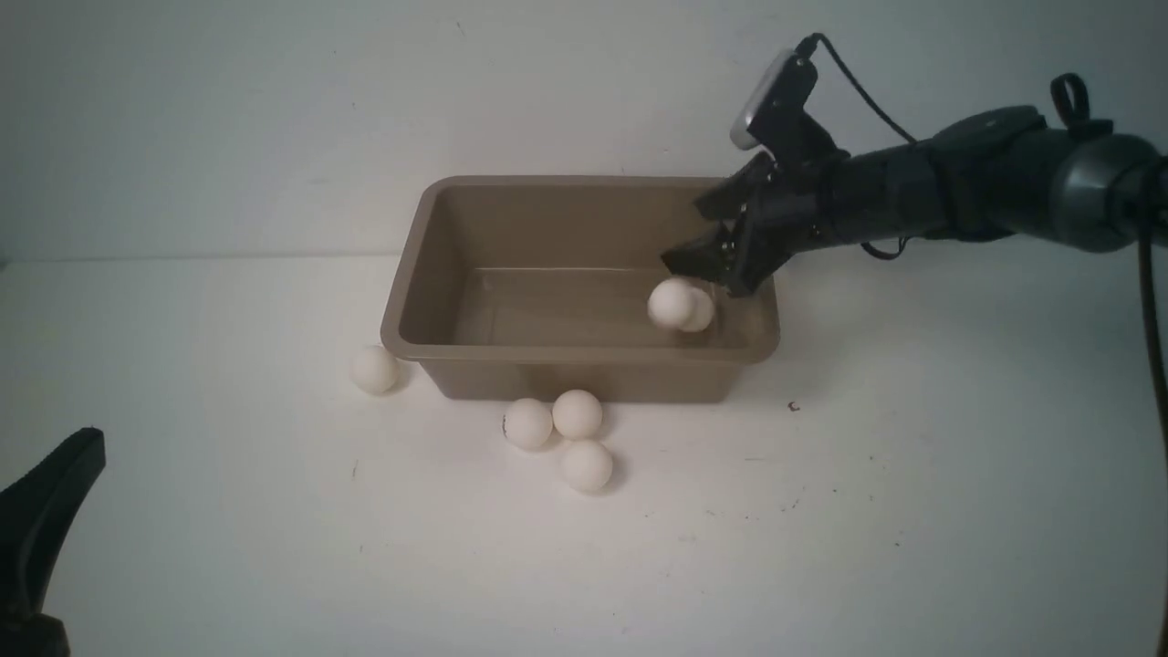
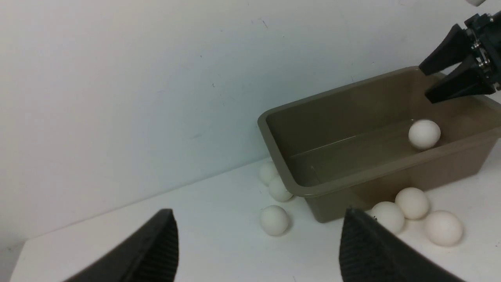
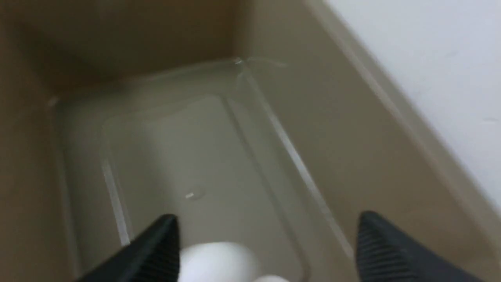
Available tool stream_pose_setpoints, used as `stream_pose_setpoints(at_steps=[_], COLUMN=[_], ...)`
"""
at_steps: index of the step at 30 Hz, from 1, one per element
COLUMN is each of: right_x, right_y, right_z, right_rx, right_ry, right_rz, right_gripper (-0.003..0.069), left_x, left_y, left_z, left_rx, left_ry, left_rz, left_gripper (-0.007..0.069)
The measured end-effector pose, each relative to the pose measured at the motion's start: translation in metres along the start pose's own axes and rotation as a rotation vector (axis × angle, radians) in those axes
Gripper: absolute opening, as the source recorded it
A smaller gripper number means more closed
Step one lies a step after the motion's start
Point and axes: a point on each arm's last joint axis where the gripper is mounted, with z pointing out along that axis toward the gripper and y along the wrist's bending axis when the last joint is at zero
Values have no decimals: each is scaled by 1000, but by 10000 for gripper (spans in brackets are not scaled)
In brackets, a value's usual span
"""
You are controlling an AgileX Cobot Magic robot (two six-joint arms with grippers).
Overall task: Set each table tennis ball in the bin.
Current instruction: Use the right arm to put the table tennis ball into the box, then use the right arm to clamp the table tennis ball closest to it
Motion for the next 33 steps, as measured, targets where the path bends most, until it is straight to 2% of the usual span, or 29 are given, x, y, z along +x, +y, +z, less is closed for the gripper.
stream_pose_setpoints(at_steps=[2,3,8,12,13,18,27,33], right_x=[-1,0,21,42,47,64,93,95], right_y=[-7,-21,-54,-62,-59,-52,-48,-41], right_z=[-7,-20,-55,-72,-72,-60,-33,-8], right_rx=[42,103,190,127,65,-29,-51,-4], right_ry=[2,10,68,111,125,162,125,131], right_rz=[-3,-3,-23,-44,-58,-117,-179,-234], right_gripper=[615,626,597,559,544,533,522,514], left_x=[0,0,0,0,0,0,0,0], left_y=[0,0,0,0,0,0,0,0], left_z=[0,0,0,0,0,0,0,0], left_rx=[0,0,0,0,0,0,0,0], left_ry=[0,0,0,0,0,0,0,0], left_rz=[1,1,1,1,1,3,8,8], left_gripper=[499,499,499,499,499,499,499,499])
